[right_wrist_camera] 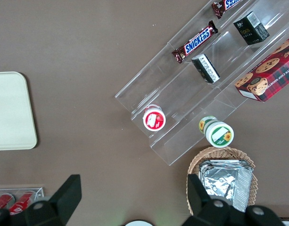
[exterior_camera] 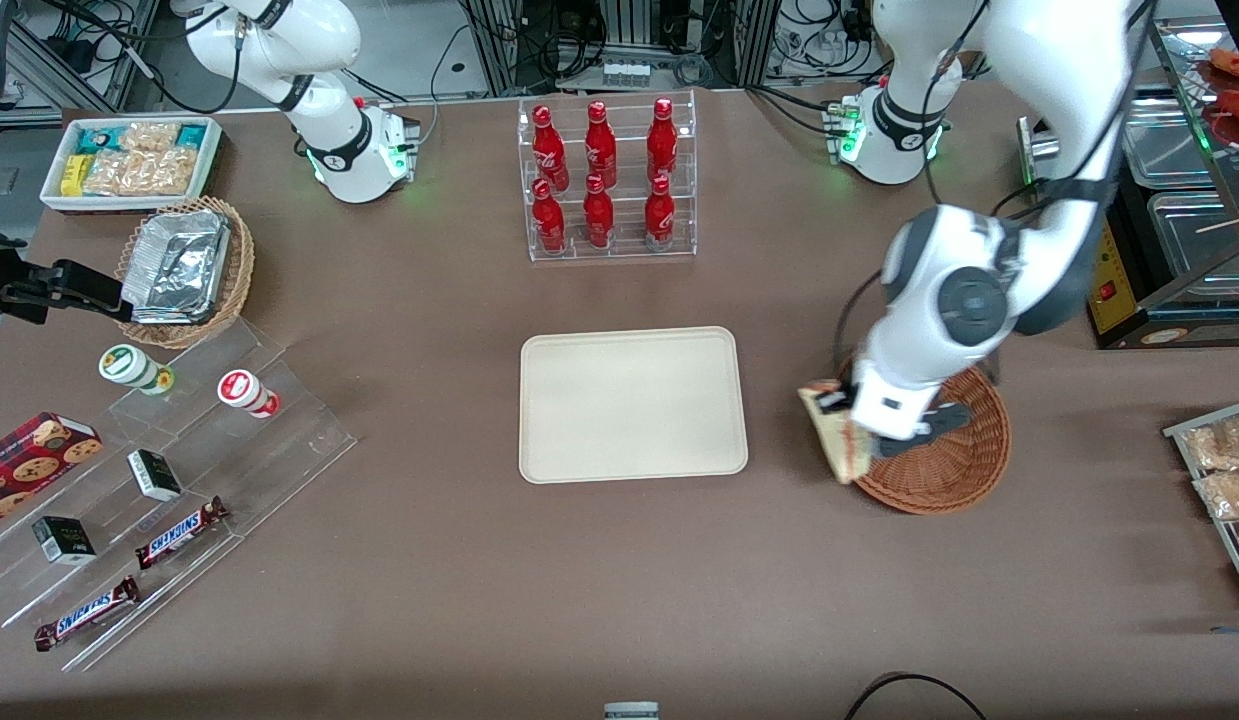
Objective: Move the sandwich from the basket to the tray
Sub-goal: 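Lift the sandwich and carry it with the left gripper over the cream tray, then lower the sandwich onto the tray and open the left gripper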
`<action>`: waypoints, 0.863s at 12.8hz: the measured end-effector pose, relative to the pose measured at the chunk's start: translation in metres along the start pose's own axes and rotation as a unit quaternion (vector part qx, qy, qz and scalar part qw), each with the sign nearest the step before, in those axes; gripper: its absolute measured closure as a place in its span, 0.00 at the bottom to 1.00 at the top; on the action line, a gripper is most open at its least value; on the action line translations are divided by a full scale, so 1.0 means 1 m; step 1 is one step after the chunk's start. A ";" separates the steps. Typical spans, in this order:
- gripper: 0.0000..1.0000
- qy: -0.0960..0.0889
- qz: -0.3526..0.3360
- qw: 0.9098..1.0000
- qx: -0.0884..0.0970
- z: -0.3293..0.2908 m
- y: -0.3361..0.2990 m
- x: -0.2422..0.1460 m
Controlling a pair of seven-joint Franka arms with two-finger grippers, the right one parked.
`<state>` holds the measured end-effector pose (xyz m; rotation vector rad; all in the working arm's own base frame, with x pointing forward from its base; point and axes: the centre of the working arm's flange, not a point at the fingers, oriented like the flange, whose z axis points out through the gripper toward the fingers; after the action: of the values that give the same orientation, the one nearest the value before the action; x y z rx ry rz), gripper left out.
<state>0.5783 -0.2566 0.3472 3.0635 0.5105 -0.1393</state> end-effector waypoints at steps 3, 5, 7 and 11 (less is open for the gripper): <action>0.84 -0.004 0.029 1.000 -0.005 0.015 0.063 -0.029; 0.84 -0.005 0.028 1.000 -0.010 0.024 0.100 -0.050; 0.84 -0.010 0.024 1.000 -0.012 0.040 0.141 -0.076; 0.84 -0.017 0.031 0.999 -0.009 0.077 0.198 -0.118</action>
<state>0.5254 -0.4858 0.2854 3.0498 0.4119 -0.1831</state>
